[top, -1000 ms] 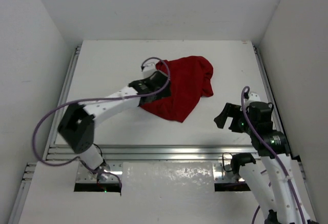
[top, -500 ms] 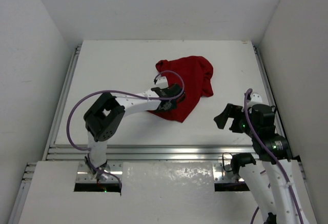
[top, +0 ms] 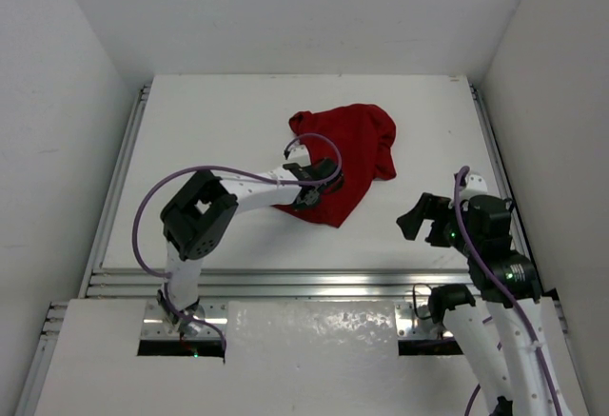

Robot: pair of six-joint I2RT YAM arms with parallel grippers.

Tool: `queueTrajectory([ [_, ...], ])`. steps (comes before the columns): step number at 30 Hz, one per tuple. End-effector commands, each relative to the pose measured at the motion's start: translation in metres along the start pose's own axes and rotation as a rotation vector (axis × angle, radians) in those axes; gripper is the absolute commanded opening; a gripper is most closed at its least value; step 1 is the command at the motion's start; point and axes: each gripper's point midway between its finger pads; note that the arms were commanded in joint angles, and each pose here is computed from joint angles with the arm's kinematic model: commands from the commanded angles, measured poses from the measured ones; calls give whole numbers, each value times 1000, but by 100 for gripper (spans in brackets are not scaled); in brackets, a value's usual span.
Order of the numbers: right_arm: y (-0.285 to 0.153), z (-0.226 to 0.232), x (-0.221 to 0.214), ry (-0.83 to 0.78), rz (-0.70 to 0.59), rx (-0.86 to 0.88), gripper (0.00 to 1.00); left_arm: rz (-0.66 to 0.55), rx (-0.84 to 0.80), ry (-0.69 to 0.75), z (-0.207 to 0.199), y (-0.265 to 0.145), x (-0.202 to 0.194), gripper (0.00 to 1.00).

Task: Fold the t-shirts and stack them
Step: Flatten out the tshirt

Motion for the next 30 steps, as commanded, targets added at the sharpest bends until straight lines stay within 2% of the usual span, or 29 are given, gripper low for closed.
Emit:
queueTrajectory([
  [1, 3, 6, 5, -6, -21, 34, 99, -74, 17, -55, 14, -23, 22, 0],
  [5, 8, 6, 2, 12, -3, 34, 99, -176, 43, -75, 38, -59, 51, 0],
  [10, 23, 17, 1, 62, 23, 90, 99, -283, 158, -152, 105, -113, 78, 0],
  [12, 40, 19, 1, 91, 32, 103, 99, -303, 239, -195, 142, -121, 79, 0],
  [15, 72, 13, -8, 164, 104, 81, 99, -350, 234, -289, 185, -145, 82, 0],
  [19, 112, 2, -17, 192, 159, 46, 99, -389, 257, -329, 218, -157, 77, 0],
  [22, 136, -4, -23, 164, 210, 22, 98, -400, 278, -327, 235, -159, 74, 0],
  [27, 159, -4, -37, 137, 265, 44, 96, -384, 195, -253, 217, -140, 66, 0],
  [30, 176, 0, -52, 120, 343, 66, 84, -354, 248, -264, 223, -131, 55, 0],
])
Point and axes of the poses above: each gripper's point midway between its finger pads, its own y axis out along the fingers, its own z axis along the line the jaws close on, x = y × z, and after that the axes turned 14 degrees about y, right-handed
